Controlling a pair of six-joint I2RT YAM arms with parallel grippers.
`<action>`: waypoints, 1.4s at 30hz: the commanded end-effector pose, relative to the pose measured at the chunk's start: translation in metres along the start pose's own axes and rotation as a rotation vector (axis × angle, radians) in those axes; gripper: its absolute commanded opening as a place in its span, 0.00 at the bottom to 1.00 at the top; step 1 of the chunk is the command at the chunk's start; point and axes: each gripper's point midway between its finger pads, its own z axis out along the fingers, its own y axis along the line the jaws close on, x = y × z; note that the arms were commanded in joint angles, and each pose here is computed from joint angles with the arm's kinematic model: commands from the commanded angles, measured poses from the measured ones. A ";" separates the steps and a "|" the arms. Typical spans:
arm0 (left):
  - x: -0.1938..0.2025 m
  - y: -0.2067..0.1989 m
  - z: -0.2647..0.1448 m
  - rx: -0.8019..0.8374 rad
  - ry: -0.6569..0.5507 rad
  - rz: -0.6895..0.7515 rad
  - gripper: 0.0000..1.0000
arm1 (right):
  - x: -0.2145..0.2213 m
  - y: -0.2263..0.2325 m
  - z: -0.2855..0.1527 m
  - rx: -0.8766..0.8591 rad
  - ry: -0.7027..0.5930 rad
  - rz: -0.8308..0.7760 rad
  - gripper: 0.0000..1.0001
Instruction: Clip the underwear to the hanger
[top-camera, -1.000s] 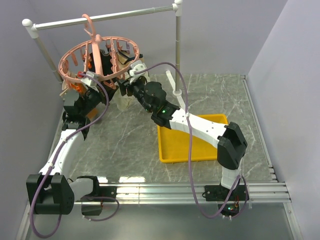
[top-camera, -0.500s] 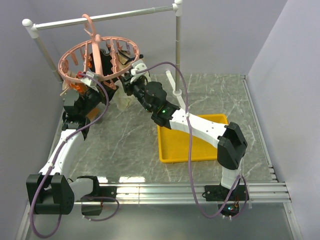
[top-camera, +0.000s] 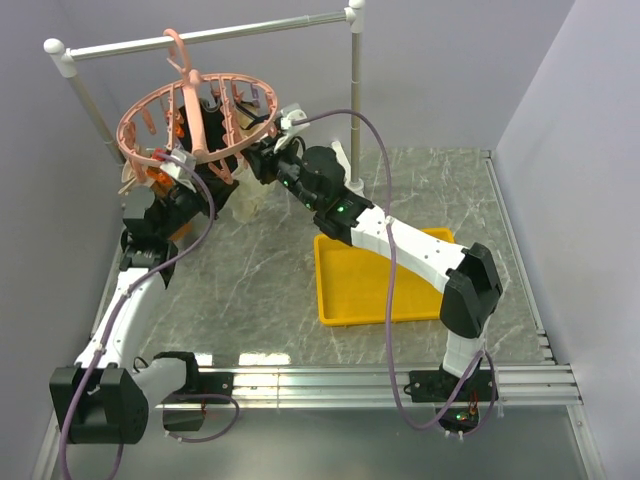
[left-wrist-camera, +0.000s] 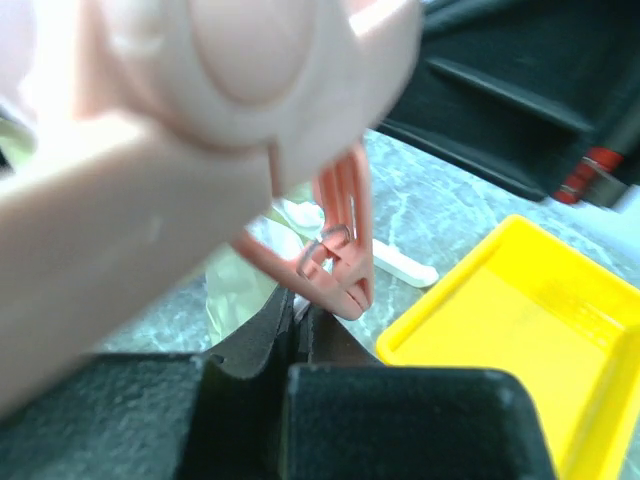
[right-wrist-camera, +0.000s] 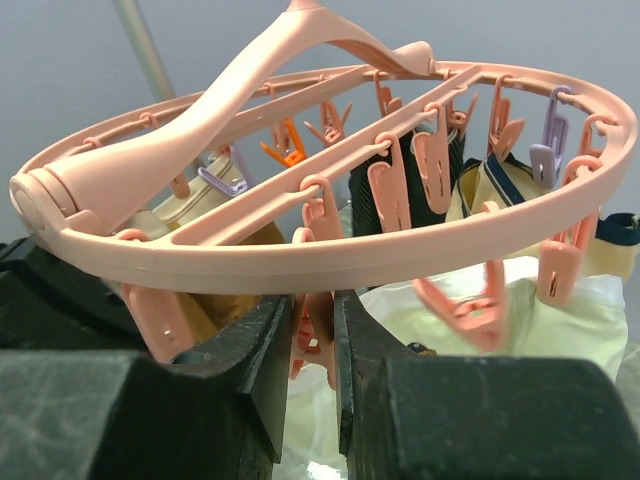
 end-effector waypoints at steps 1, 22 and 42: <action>-0.005 -0.018 -0.011 0.055 -0.004 -0.008 0.01 | -0.060 0.011 -0.010 -0.057 -0.100 0.063 0.00; -0.004 -0.029 -0.004 0.159 -0.026 0.145 0.00 | -0.064 0.011 -0.010 -0.012 -0.066 0.162 0.00; -0.021 -0.022 0.002 -0.156 -0.151 0.447 0.00 | -0.057 0.008 -0.011 0.280 0.002 0.180 0.00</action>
